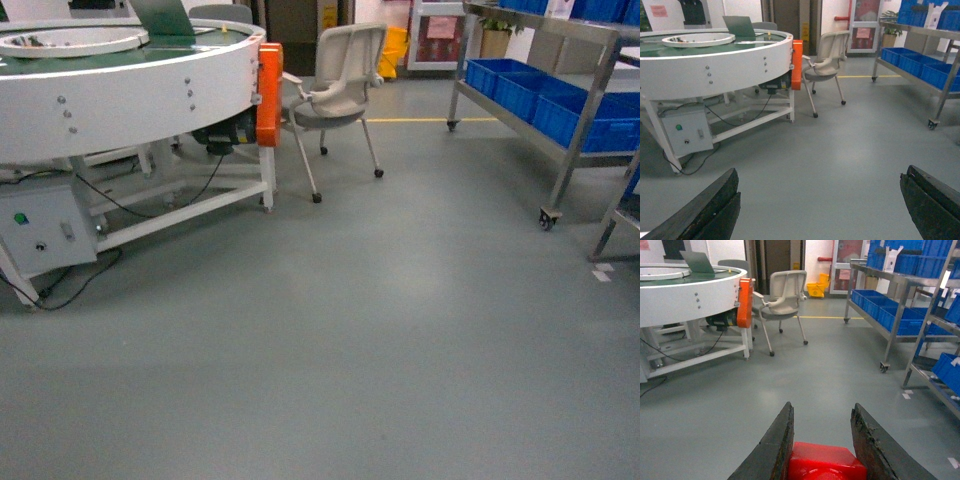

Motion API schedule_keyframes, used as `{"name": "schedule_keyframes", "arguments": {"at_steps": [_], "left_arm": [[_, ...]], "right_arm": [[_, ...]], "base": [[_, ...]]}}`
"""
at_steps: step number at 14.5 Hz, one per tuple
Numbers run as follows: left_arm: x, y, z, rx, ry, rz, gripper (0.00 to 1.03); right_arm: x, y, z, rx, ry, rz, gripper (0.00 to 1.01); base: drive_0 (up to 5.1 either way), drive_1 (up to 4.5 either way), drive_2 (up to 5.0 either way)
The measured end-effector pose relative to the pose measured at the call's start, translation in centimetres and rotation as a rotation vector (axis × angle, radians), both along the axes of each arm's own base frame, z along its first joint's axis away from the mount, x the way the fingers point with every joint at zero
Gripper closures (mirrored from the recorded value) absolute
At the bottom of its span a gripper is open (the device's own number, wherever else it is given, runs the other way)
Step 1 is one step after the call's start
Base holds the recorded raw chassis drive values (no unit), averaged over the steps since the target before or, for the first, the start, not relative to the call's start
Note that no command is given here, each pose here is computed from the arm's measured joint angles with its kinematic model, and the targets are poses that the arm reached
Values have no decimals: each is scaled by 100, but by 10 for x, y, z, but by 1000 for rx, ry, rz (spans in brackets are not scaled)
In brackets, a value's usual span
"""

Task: Pick red block from blue box to shelf

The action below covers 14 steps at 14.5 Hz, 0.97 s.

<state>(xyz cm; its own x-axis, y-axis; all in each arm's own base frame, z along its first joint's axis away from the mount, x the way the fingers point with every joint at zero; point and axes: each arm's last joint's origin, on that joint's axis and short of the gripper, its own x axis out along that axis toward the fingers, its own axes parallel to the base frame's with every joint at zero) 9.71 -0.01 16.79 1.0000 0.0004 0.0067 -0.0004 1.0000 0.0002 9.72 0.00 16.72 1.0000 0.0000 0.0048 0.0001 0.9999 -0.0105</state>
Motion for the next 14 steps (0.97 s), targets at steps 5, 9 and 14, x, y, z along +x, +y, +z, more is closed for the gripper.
{"name": "schedule_keyframes", "arguments": {"at_steps": [5, 9, 14], "left_arm": [[0, 0, 0, 0, 4, 0, 5], [0, 0, 0, 0, 3, -1, 5], [0, 0, 0, 0, 3, 0, 5]], "right_arm": [[0, 0, 0, 0, 1, 0, 73], [0, 0, 0, 0, 2, 0, 73], [0, 0, 0, 0, 1, 0, 73]], "base": [[-4, 425, -432], [8, 436, -421], [9, 439, -421]]}}
